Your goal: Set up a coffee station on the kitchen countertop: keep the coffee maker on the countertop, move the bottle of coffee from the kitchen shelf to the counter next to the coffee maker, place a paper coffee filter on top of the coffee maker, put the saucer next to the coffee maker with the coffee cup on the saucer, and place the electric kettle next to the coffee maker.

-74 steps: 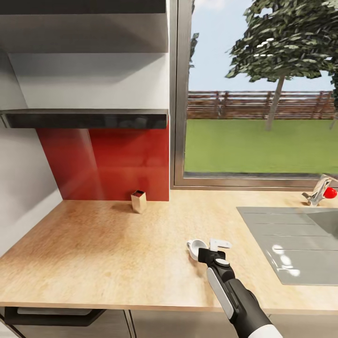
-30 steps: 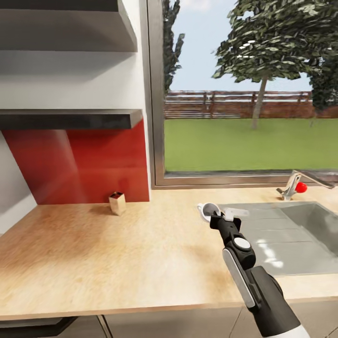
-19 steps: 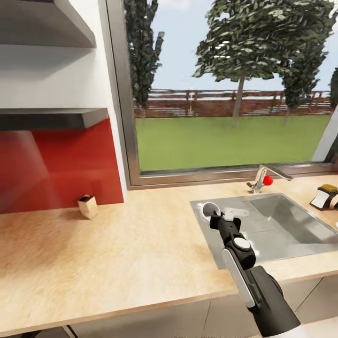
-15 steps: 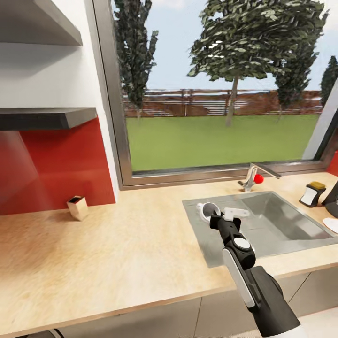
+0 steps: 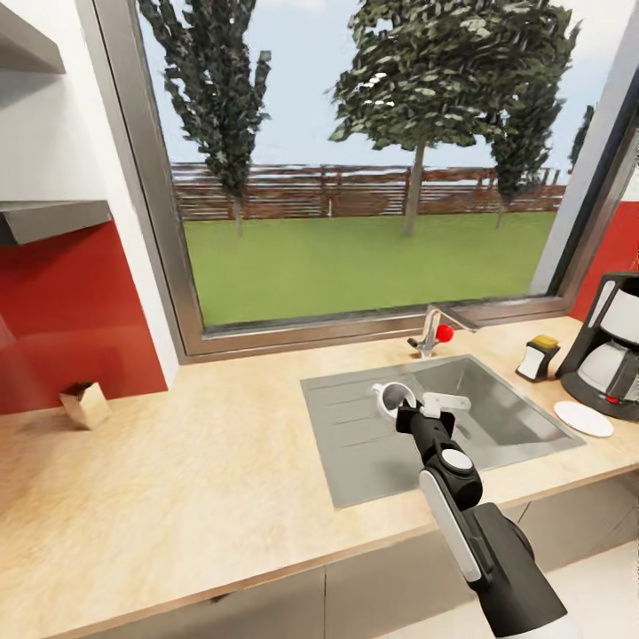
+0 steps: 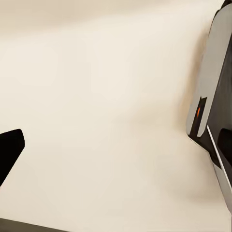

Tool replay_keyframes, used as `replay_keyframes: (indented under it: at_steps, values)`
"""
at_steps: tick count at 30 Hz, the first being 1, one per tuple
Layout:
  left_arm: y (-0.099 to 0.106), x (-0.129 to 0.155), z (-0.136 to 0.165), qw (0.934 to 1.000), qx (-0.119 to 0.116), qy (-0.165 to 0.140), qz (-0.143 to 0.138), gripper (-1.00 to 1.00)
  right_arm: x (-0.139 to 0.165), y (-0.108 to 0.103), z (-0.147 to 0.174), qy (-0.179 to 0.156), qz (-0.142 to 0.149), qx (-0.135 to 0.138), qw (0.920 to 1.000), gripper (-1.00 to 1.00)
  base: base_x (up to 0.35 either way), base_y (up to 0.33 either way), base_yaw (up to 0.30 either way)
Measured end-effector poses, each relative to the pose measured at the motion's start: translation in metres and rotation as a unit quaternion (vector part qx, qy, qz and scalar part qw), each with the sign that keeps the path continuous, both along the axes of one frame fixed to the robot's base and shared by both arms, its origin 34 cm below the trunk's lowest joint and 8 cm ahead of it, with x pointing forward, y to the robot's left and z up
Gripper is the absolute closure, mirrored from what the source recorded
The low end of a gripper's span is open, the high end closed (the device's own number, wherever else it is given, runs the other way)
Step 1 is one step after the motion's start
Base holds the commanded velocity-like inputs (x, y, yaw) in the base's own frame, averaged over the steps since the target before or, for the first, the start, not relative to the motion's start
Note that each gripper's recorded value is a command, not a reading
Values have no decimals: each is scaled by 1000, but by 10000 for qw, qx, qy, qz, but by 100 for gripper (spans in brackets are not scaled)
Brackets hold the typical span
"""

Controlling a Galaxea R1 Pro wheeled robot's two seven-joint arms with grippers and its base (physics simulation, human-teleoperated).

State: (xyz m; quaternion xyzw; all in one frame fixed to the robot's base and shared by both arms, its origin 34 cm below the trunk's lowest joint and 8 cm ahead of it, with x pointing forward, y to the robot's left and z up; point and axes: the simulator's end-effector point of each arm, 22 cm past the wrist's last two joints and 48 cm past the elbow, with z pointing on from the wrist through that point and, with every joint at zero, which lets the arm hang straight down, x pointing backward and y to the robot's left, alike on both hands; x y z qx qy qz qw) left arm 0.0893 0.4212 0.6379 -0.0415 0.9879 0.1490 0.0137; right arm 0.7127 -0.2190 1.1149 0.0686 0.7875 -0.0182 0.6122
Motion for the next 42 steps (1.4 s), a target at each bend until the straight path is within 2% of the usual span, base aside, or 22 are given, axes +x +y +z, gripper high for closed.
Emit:
replay_keyframes:
  at_steps: [16, 28, 32, 42]
  values:
    - [-1, 0, 0, 10000, -8, 2, 5, -100, 0, 0, 0, -6, -17, 26, 10000, 100, 119, -263, 0]
    - [-6, -1, -1, 10000, -42, 33, 19, -100, 0, 0, 0, -2, -18, 32, 10000, 100, 0, -199, -261]
    - [-14, -3, -3, 9999, -91, 56, 22, -100, 0, 0, 0, -5, -19, 34, 10000, 100, 0, -37, -268]
    - [-16, -3, -4, 9999, -108, 56, 25, -100, 0, -1, 0, -1, -25, 36, 10000, 100, 0, -2, -268]
